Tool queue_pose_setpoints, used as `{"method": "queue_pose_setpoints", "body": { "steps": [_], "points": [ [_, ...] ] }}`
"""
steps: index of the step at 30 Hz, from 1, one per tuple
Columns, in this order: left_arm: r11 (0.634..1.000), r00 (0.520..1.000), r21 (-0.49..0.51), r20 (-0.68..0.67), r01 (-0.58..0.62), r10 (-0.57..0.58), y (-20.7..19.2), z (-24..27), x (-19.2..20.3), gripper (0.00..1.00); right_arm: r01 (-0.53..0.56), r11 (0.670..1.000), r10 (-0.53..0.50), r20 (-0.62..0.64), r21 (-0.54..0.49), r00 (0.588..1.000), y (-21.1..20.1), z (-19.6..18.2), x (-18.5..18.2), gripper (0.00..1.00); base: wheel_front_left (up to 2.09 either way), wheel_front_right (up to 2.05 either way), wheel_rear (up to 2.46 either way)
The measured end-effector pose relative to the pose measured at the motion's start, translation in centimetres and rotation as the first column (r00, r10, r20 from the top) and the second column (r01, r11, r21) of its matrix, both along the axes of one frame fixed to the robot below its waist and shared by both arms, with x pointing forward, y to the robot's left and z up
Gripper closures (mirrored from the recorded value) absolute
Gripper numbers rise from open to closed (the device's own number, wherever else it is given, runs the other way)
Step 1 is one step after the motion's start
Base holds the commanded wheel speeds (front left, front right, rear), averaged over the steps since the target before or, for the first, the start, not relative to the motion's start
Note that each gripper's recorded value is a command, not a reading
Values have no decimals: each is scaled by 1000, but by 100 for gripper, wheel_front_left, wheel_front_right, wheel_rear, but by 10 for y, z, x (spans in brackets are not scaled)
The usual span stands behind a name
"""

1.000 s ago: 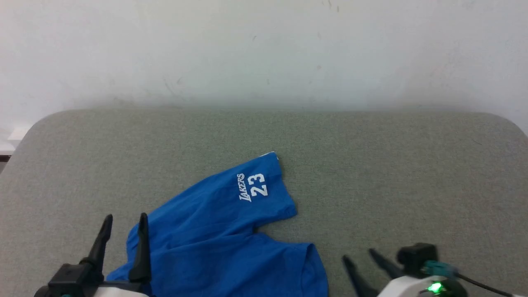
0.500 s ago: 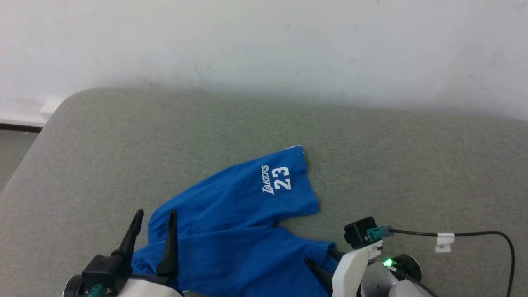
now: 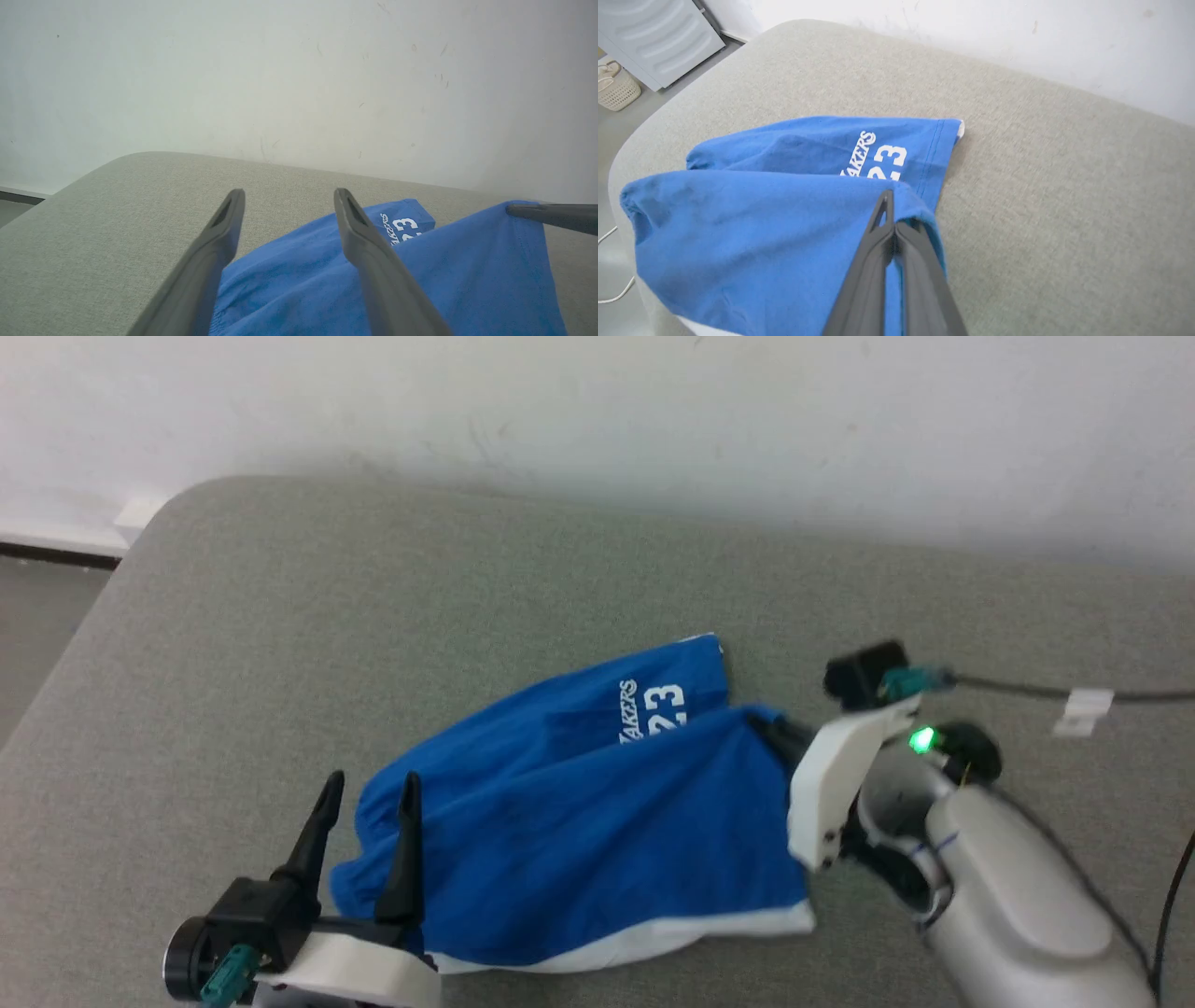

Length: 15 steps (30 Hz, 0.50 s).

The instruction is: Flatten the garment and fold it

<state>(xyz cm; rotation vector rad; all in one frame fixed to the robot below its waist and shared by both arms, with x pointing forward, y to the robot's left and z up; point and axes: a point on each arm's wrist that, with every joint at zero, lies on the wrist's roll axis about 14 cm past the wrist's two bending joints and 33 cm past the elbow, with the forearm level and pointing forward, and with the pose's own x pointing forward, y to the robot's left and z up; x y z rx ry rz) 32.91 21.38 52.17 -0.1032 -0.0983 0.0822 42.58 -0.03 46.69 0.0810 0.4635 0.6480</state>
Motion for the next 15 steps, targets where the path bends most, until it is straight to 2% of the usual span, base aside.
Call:
{"method": "queue_pose_setpoints", "body": {
  "steps": [4,9,10,11,12,15],
  "points": [
    [1000,1000,-5,-2,5,-5,-4,-1,13,0,60,998,-60,15,-15,998,-18,7,41,100,0,0,0],
    [1000,999,-8,-37,7,-7,-8,-14,24,0,144,988,-145,-23,-49,989,-45,-14,75,100,0,0,0],
    [1000,999,-5,-46,2,-2,-7,-17,25,0,161,986,-162,-26,-40,986,-48,-18,80,90,0,0,0],
    [1000,999,-3,-53,2,-3,-7,-20,26,0,171,985,-172,-33,-38,984,-50,-24,82,53,0,0,0],
    [1000,998,-1,-61,-4,4,-5,-22,26,0,176,984,-178,-40,-31,983,-50,-29,83,0,0,0,0],
    [1000,997,10,-78,-21,22,1,-27,25,0,182,983,-183,4,17,983,-44,-28,85,0,0,0,0]
  ]
}}
